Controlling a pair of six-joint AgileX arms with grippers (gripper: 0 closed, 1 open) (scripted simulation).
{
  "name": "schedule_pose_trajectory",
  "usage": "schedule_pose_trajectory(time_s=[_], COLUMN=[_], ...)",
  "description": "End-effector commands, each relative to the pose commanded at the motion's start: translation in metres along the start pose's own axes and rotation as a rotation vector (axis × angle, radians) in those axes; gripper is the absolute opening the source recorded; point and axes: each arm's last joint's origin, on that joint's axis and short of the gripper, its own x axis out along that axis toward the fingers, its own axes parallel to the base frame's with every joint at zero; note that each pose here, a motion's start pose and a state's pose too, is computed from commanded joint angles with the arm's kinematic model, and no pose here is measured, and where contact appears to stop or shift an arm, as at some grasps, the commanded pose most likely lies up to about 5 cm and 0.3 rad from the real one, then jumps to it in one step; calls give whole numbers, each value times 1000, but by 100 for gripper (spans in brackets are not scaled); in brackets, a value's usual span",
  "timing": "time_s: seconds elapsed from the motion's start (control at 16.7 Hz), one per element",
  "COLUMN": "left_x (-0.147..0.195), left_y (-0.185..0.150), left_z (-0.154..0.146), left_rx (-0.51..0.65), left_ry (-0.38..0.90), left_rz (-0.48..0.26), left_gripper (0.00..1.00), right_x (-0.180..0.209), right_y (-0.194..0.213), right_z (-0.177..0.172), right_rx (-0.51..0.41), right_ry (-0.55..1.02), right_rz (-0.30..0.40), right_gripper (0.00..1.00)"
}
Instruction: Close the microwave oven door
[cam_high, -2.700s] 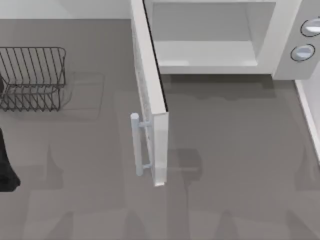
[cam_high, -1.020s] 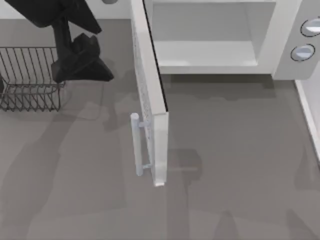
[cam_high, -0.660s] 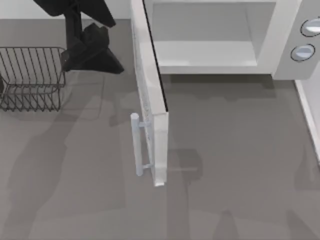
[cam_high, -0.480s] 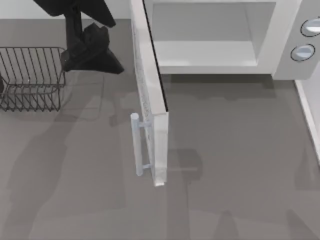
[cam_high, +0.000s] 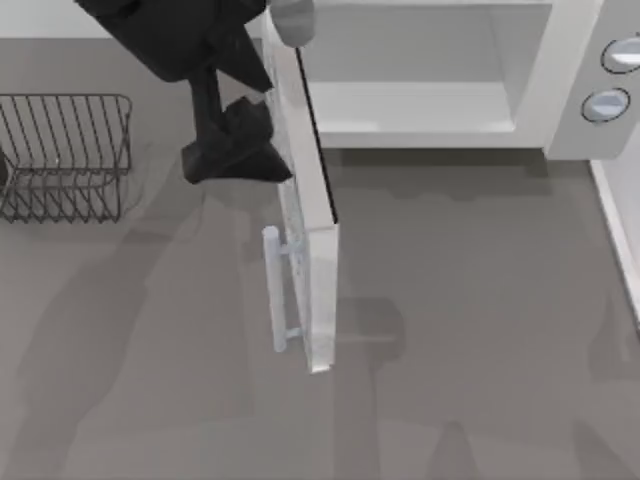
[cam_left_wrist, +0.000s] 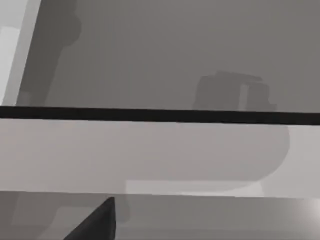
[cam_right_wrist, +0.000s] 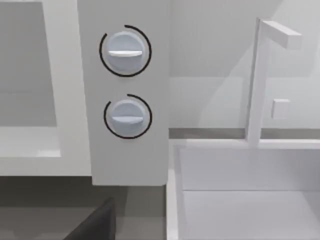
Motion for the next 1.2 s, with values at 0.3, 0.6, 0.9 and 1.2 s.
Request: schedule_pose_trajectory(time_s=[0.3, 0.6, 0.9, 1.2], left_x=[30, 30, 30, 30], left_y=[-3, -3, -3, -3], left_z=[-1, -1, -1, -1], left_rx=[-2, -2, -2, -2], left_ry=[3, 3, 3, 3], left_rz=[-4, -4, -4, -4], left_gripper=[100, 85, 47, 10], right_x=[0, 0, 0, 0], right_y=[0, 0, 0, 0], right_z=[0, 0, 0, 0], right_rx=[0, 0, 0, 0], right_ry=[0, 0, 0, 0], right_rz=[0, 0, 0, 0], right_gripper=[100, 100, 100, 100])
